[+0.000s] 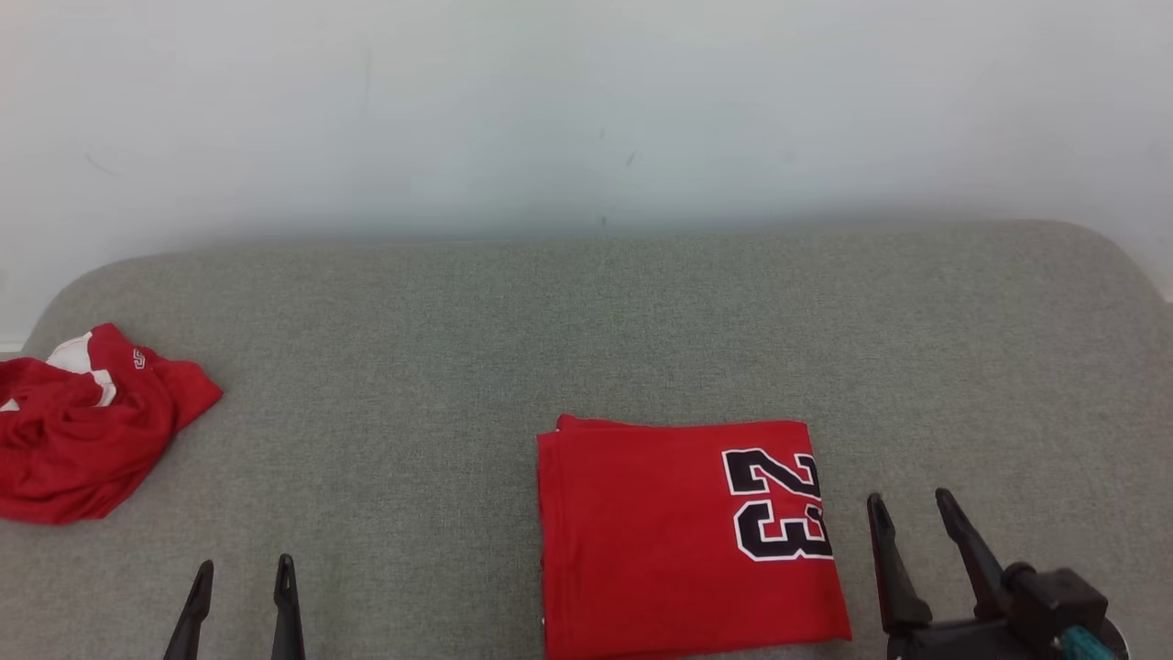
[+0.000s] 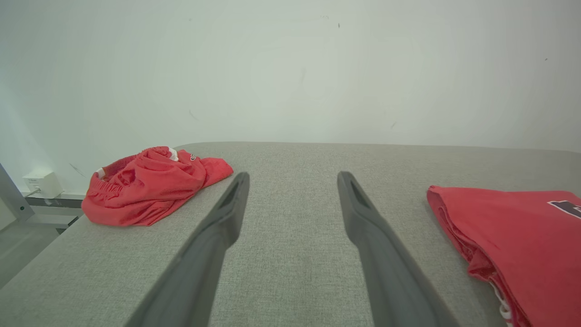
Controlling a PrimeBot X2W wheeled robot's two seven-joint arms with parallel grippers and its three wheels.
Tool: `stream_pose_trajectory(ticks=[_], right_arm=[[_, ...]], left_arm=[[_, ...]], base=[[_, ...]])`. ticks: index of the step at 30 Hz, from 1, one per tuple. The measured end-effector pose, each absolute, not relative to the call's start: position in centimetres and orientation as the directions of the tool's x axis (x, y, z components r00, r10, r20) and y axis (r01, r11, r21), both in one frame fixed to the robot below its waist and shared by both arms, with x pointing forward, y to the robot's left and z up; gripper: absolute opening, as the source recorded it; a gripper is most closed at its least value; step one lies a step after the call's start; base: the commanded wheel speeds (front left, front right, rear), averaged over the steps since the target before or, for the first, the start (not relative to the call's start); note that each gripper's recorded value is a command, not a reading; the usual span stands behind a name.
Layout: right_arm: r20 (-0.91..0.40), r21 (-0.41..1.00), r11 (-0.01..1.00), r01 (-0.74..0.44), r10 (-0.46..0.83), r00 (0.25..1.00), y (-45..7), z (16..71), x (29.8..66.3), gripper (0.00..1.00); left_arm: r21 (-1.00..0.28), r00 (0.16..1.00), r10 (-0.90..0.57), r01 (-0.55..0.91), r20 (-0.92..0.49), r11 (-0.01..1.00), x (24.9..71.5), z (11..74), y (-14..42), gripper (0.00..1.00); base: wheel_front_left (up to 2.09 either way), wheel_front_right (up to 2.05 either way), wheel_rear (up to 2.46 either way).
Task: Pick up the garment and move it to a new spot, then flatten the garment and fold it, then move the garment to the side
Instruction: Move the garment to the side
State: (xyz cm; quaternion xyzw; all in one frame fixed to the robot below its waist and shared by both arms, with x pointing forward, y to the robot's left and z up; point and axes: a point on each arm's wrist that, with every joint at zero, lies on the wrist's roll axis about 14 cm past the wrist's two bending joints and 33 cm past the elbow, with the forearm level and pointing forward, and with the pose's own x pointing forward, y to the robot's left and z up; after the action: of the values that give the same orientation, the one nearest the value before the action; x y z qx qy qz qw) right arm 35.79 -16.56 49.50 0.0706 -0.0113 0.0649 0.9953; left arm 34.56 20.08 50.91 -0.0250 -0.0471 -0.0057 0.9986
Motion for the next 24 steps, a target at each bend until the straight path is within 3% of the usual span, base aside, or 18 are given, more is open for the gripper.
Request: stream_pose_trajectory(ticks=[11,24], right_arm=[[-0.077,0.081,0.984,-0.158,0.164,0.983,-16.1,48.2,40.0,1.00],[-0.309,0.117,0.981,-0.158,0.187,0.933,-14.6,41.2,41.6,1.00]], left_arm=[[-0.052,0.996,-0.012,0.017,0.094,0.998,35.4,50.9,19.9,1.00],[-0.059,0.998,0.017,-0.013,0.064,0.998,36.1,50.0,20.7,1.00]], base=[[0.00,0.00,0.00],[0.00,0.00,0.00]])
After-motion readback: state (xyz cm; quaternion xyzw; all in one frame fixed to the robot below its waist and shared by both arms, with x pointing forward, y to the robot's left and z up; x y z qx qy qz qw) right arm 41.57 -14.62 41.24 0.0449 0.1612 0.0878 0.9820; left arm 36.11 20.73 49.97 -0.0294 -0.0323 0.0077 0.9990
